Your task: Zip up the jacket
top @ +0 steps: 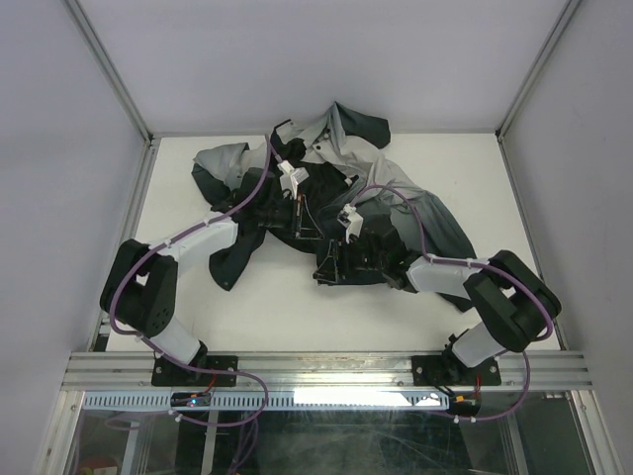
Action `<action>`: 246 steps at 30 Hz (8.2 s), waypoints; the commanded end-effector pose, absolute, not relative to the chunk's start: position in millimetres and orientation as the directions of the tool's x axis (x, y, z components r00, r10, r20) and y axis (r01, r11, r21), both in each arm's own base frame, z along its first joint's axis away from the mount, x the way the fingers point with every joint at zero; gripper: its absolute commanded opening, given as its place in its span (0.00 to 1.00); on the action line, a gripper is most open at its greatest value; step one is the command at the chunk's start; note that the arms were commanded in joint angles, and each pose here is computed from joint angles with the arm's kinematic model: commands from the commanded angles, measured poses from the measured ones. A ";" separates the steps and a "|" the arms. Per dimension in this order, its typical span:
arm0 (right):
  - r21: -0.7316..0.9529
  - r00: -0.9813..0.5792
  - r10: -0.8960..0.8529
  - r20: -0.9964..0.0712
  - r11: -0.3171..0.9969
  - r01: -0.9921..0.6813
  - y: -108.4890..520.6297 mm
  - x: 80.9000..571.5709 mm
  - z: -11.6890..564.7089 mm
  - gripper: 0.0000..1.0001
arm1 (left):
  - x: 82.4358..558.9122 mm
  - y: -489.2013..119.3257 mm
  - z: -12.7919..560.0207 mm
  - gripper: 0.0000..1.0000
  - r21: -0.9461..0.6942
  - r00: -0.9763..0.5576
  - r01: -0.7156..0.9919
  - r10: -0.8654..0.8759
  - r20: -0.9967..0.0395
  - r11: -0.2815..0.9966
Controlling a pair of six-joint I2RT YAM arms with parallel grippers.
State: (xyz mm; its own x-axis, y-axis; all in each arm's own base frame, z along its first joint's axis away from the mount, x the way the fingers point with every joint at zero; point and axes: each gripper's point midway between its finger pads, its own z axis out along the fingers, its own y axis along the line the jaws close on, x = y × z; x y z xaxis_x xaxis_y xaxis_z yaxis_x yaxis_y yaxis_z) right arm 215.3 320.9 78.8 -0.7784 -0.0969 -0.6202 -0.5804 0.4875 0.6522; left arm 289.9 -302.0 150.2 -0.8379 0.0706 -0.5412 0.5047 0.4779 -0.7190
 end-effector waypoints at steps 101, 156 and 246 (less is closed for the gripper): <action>0.298 -0.275 0.120 -0.954 0.482 -0.824 239.3 264.4 227.0 0.00 | 250.3 -211.4 63.4 0.47 -0.205 -0.966 0.092 0.038 -0.257 0.974; 0.388 -0.422 0.270 -0.865 -0.172 -0.905 278.2 230.6 308.5 0.00 | 258.7 -259.8 325.8 0.00 -0.174 -0.067 0.823 -0.212 -0.975 0.541; 0.425 -0.417 0.273 -0.867 -0.035 -0.905 311.6 261.7 325.2 0.00 | 246.0 -273.2 286.0 0.00 -0.185 -0.186 0.869 -0.044 -0.982 0.460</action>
State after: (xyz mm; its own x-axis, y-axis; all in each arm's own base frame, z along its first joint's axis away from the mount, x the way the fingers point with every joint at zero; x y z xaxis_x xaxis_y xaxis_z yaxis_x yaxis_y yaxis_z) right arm 252.7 308.0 288.5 -0.5271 0.1884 -0.8287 -0.8479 -0.0505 0.5278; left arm 249.1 -272.2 278.2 -0.2015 -0.0812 -0.9761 0.8527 0.4758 -0.2157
